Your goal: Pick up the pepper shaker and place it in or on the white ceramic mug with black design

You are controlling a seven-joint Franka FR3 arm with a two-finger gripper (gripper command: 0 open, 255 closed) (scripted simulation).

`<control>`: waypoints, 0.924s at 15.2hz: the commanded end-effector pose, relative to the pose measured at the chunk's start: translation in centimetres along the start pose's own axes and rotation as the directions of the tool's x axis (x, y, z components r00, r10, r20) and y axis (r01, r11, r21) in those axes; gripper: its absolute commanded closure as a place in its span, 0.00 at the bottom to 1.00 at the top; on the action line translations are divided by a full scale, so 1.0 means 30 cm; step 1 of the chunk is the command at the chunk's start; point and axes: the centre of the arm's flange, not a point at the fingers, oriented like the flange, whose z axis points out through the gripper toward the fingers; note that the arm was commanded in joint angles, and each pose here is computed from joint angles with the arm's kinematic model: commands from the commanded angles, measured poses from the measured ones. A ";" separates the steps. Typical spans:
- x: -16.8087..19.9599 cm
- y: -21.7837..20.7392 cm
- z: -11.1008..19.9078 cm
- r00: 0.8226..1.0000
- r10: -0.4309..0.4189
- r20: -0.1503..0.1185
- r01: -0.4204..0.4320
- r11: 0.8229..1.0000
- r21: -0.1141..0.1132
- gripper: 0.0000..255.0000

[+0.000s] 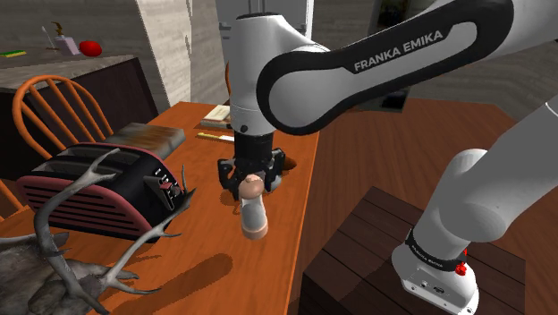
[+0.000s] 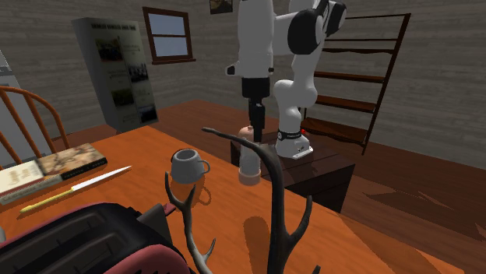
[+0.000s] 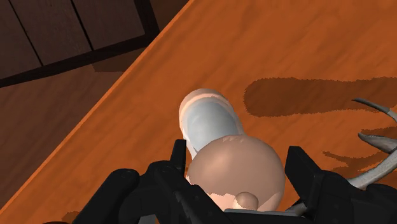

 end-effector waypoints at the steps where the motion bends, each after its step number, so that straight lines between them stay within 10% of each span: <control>1: -0.004 0.000 -0.036 1.000 0.000 0.000 0.000 1.000 0.000 1.00; 14: -0.007 -0.027 -0.263 1.000 0.000 0.000 0.000 1.000 0.000 1.00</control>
